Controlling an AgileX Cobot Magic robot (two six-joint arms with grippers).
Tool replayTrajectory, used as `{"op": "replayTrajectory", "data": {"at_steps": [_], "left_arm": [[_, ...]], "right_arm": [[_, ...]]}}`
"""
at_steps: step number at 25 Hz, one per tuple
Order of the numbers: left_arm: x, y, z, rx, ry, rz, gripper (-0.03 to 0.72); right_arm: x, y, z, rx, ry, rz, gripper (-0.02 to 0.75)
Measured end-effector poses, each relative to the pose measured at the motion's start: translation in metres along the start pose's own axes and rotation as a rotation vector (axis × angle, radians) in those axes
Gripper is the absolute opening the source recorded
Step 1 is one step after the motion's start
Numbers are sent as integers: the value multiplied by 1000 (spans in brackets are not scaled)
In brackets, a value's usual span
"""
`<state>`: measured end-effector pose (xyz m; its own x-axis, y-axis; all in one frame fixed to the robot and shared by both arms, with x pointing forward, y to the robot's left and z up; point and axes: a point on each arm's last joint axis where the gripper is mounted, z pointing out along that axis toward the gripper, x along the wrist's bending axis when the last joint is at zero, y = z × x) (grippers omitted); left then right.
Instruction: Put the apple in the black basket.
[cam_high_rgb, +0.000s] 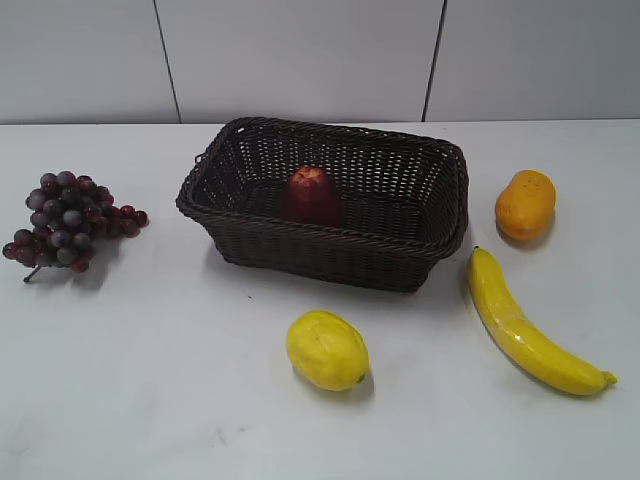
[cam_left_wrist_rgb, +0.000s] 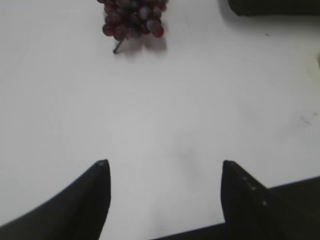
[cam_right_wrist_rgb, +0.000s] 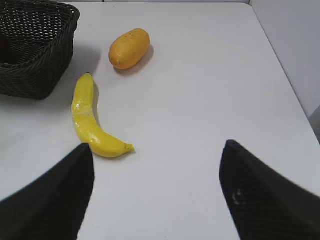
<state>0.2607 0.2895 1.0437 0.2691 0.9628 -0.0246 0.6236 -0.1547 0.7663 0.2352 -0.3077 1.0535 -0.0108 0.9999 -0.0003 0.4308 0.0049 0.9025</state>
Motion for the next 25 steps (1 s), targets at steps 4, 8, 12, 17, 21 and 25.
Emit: {"op": "replayTrajectory", "data": {"at_steps": [4, 8, 12, 17, 21, 25], "left_arm": [[0, -8, -12, -101, 78, -47, 492], [-2, -14, -20, -171, 116, -62, 487], [-3, -16, -21, -190, 124, -64, 488], [-3, -16, -21, -189, 125, -64, 486], [-3, -16, -21, -189, 125, -64, 486], [-3, -16, -21, -189, 125, -64, 486]], "right_arm": [[0, 0, 0, 0, 0, 0, 588], [0, 0, 0, 0, 0, 0, 588], [0, 0, 0, 0, 1, 0, 588], [0, 0, 0, 0, 1, 0, 588], [0, 0, 0, 0, 1, 0, 588], [0, 0, 0, 0, 1, 0, 588]]}}
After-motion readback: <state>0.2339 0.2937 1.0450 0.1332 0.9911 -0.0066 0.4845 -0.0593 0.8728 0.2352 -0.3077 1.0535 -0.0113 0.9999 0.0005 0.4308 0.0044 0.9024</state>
